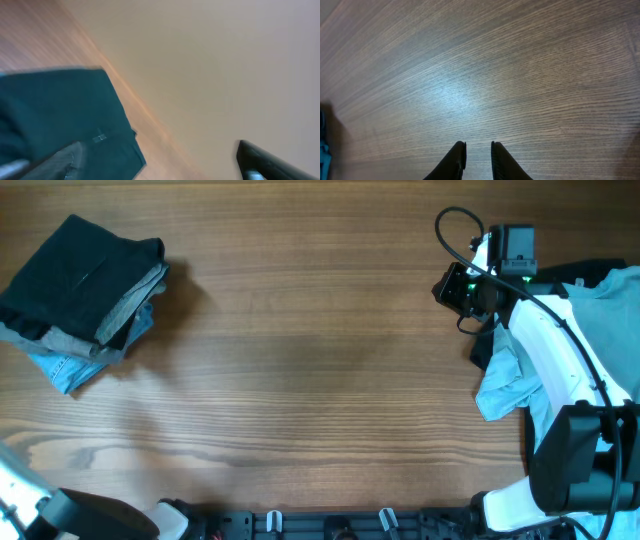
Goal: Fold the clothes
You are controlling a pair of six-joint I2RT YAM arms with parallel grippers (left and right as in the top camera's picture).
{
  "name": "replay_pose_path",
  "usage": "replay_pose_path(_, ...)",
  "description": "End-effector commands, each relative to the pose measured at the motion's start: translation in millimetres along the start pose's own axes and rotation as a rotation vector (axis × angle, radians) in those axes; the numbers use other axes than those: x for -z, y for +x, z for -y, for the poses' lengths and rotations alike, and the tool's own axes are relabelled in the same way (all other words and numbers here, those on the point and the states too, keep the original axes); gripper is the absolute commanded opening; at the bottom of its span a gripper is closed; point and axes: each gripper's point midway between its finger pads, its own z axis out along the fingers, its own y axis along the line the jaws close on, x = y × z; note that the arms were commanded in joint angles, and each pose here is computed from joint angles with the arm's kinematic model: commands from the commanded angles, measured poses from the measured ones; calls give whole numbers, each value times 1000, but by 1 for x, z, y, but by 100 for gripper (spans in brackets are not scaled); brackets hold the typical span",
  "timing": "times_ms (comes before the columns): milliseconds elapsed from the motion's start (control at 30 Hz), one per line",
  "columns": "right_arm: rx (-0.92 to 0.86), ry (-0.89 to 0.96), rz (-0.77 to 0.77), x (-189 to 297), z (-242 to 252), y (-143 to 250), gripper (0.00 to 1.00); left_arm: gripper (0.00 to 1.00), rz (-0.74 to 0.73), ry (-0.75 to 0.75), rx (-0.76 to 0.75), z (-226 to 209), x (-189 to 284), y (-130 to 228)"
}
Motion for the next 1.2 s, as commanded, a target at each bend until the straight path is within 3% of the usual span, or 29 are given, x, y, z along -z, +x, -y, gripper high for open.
replay_pose_path(0, -6, -16, 9, 2, -4, -2, 22, 69, -110, -190, -186, -10, -47, 51)
replay_pose_path(100, -10, -12, -1, 2, -3, 1, 22, 20, -125, -484, -301, -37, -76, 80)
replay_pose_path(167, -11, -12, 0, 2, -3, 0, 22, 21, -96, -607, -355, -51, -87, 83)
replay_pose_path(200, -19, -14, 0, 2, -4, 0, 22, 33, -81, -673, -371, -62, -88, 82)
replay_pose_path(300, -14, -7, -25, 2, -2, 6, 22, 18, -128, -841, -344, -119, -94, 91)
replay_pose_path(367, -20, 2, -43, 2, 0, 11, 22, 11, -261, -931, -259, -162, -90, 123)
replay_pose_path(433, -30, 16, -72, 3, 3, 18, 22, 4, -423, -1113, -89, -221, -66, 167)
replay_pose_path(500, -36, 26, -91, 3, 6, 23, 23, 6, -482, -1198, 50, -256, -50, 188)
replay_pose_path(600, -43, 36, -112, 4, 8, 28, 25, 20, -484, -1139, 103, -257, -48, 180)
replay_pose_path(700, 18, 29, -84, 15, 4, 24, 20, 32, -441, -956, 76, -217, -57, 139)
replay_pose_path(767, 42, 24, -1, 42, -5, 13, 20, 42, -384, -741, 46, -151, -66, 104)
replay_pose_path(833, 73, 9, 100, 78, -18, 2, 20, 46, -370, -589, -49, -98, -67, 86)
replay_pose_path(933, 174, -70, 278, 148, -46, -6, 23, 64, -319, -400, -301, 1, -53, 72)
replay_pose_path(1000, 372, -156, 398, 201, -72, 4, 32, 80, -295, -305, -445, 53, -40, 81)
replay_pose_path(1067, 445, -179, 487, 239, -79, 15, 43, 92, -289, -210, -594, 96, -28, 96)
replay_pose_path(1100, 464, -201, 543, 262, -83, 24, 52, 98, -285, -141, -700, 124, -18, 109)
replay_pose_path(1167, 490, -230, 633, 296, -88, 38, 83, 100, -279, -27, -846, 167, 6, 134)
